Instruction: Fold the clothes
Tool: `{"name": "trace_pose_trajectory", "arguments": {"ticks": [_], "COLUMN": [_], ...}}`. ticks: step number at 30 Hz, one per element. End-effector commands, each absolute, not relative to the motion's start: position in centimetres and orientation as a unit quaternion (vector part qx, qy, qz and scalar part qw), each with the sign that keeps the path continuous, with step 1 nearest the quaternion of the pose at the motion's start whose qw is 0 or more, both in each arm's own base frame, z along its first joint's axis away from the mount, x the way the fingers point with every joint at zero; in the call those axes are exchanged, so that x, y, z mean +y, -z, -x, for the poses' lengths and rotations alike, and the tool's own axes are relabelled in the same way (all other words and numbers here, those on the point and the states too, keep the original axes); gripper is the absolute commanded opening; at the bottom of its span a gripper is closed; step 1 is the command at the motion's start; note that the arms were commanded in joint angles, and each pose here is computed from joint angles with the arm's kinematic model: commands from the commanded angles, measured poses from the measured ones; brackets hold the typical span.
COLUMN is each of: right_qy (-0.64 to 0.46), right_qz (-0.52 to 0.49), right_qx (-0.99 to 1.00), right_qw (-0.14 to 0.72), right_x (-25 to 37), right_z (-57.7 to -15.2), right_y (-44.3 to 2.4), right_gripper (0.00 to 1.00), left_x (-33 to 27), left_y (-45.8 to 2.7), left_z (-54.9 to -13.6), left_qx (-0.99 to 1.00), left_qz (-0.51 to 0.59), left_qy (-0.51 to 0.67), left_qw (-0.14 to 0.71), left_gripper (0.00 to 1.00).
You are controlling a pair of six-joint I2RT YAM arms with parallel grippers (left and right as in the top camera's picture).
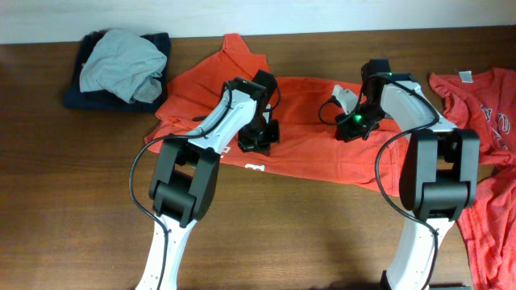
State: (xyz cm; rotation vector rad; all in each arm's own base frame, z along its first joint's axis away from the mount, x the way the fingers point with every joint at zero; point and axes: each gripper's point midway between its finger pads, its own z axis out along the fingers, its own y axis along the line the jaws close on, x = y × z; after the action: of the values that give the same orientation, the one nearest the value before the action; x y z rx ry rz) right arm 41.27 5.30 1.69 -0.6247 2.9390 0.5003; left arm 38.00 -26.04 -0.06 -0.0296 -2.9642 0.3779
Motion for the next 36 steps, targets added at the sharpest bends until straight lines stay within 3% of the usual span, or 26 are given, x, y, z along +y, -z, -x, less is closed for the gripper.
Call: {"name": "trace_pose_trajectory", "arguments": {"ticks": [1,11,36], "right_qy": [-0.175,-0.166,-0.103], "right_qz": [0.211,0.213,0.137], "right_qx": [0.961,0.961,0.971], "right_qw": [0.037,0.058,0.164], "right_x": [5.9,5.6,2.7], "right_z": [-40.6,-40.8,-47.9], "right_y": [-1.4,0.7,-2.1], "right_gripper": [0.04,0.04,0.04], "left_x": [-23.1,-23.1,-23.0], "left_y": [5.2,5.2,5.2], "left_z": [-36.0,-36.0,-35.9], "left_qx": [-0.992,-0.992,-0.992], "left_qz": [0.000,0.000,0.000], "left_qy": [-0.043,-0.043,-0.042], "left_qw": [0.121,0.121,0.122], "left_gripper": [0.01,0.01,0.01]}}
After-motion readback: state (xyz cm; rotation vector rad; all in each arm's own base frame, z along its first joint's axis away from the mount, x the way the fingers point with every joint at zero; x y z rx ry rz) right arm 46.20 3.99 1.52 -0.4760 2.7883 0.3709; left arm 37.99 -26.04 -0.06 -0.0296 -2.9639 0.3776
